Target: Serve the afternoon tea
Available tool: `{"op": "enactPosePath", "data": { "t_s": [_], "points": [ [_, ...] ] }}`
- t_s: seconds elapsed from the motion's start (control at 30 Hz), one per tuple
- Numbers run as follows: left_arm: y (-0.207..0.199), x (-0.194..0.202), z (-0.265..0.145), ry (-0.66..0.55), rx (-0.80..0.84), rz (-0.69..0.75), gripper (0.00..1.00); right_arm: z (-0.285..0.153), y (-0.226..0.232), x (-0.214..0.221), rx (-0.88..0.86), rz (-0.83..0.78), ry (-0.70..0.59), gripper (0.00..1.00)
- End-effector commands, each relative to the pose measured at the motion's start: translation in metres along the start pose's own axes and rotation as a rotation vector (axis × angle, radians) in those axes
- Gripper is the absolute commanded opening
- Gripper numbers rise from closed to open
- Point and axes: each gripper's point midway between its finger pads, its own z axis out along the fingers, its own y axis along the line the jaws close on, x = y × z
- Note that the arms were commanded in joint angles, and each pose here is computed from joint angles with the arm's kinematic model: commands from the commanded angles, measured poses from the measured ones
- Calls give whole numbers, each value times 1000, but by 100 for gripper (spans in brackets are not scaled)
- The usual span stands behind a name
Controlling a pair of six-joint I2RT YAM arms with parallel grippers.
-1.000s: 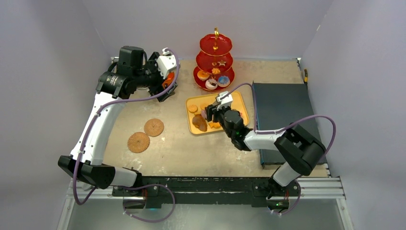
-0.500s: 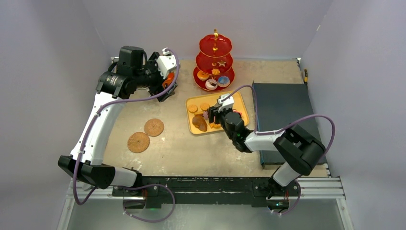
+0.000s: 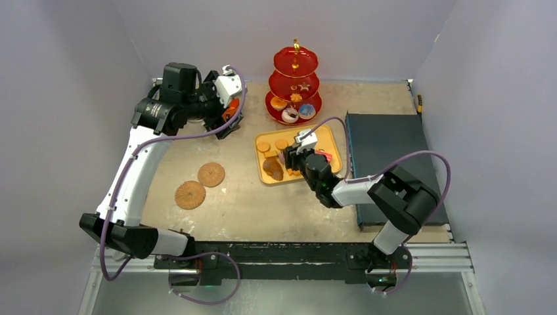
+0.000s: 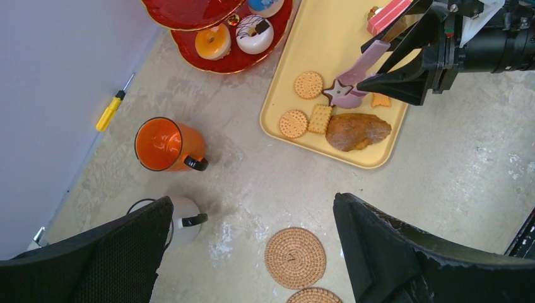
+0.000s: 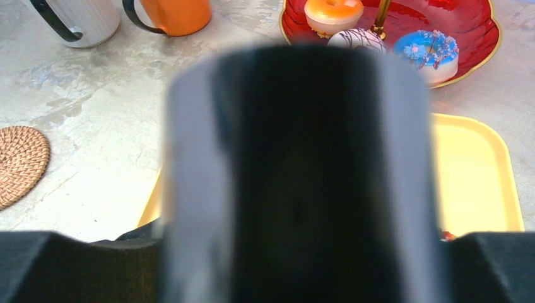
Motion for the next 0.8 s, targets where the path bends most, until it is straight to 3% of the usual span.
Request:
{"op": "enactPosePath", "data": {
  "t_s": [0.0,0.13,0.33,0.77],
  "points": [
    [3,-16,-8,-40,-14,18,98,6,-1,-16,31,17,-48,49],
    [3,-16,-9,-40,-16,23,98,5,-9,-30,51,18,-82,39],
    [3,-15,-10,-39,-16,27,98,1,-11,-52,45,13,-125,34],
    [1,-14,-10,-39,-14,35,98,-8,-19,-153,45,57,-317,33]
  ]
}}
